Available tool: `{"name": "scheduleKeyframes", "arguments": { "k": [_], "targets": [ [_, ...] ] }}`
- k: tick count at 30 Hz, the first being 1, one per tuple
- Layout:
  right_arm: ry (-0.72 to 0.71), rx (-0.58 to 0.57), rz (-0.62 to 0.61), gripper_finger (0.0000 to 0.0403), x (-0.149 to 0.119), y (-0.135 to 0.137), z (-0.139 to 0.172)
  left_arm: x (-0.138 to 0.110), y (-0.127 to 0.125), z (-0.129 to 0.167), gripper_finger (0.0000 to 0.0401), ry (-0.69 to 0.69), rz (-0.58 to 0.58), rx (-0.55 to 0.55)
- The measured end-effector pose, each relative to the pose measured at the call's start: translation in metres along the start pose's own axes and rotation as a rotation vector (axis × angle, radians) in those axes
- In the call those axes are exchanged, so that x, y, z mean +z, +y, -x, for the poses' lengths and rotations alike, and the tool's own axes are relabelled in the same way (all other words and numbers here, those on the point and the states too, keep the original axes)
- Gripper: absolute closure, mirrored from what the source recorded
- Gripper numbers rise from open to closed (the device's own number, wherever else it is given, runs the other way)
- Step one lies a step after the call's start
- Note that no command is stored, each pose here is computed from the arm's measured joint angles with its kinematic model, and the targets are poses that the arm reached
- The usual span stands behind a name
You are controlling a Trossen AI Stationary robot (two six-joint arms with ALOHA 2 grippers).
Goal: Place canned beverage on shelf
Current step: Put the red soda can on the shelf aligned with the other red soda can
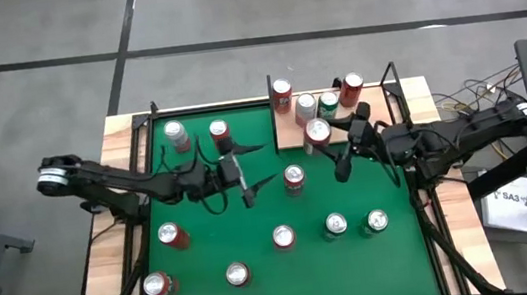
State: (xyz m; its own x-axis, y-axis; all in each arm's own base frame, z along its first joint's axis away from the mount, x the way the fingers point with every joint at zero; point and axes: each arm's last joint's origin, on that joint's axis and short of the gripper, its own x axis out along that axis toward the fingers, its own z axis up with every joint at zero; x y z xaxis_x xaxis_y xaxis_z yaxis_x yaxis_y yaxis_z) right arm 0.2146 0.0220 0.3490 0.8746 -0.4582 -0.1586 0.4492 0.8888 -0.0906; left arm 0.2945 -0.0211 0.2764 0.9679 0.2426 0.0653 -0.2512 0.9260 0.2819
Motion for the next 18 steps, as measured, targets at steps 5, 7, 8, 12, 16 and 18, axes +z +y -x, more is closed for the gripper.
{"name": "scheduleKeyframes", "arguments": {
  "k": [5, 7, 8, 12, 16, 18],
  "targets": [
    [0.056, 0.063, 0.013, 0.0130, -0.018, 0.002, -0.001, -0.008, 0.005, 0.027, 0.0065, -0.037, 0.053, -0.097],
    [0.081, 0.091, 0.022, 0.0130, -0.026, 0.003, -0.004, -0.011, 0.009, 0.037, 0.0070, -0.043, 0.078, -0.096],
    [0.089, 0.104, 0.020, 0.0130, -0.029, 0.003, -0.005, -0.010, 0.010, 0.041, 0.0072, -0.055, 0.095, -0.092],
    [0.122, 0.146, 0.009, 0.0130, -0.040, 0.002, -0.012, -0.008, 0.018, 0.058, 0.0078, -0.097, 0.136, -0.075],
    [0.126, 0.121, 0.022, 0.0130, -0.045, -0.003, -0.017, -0.003, 0.024, 0.070, 0.0079, -0.138, 0.150, -0.061],
    [0.127, 0.109, 0.026, 0.0130, -0.046, -0.007, -0.020, -0.001, 0.026, 0.074, 0.0079, -0.150, 0.151, -0.057]
  ]
}}
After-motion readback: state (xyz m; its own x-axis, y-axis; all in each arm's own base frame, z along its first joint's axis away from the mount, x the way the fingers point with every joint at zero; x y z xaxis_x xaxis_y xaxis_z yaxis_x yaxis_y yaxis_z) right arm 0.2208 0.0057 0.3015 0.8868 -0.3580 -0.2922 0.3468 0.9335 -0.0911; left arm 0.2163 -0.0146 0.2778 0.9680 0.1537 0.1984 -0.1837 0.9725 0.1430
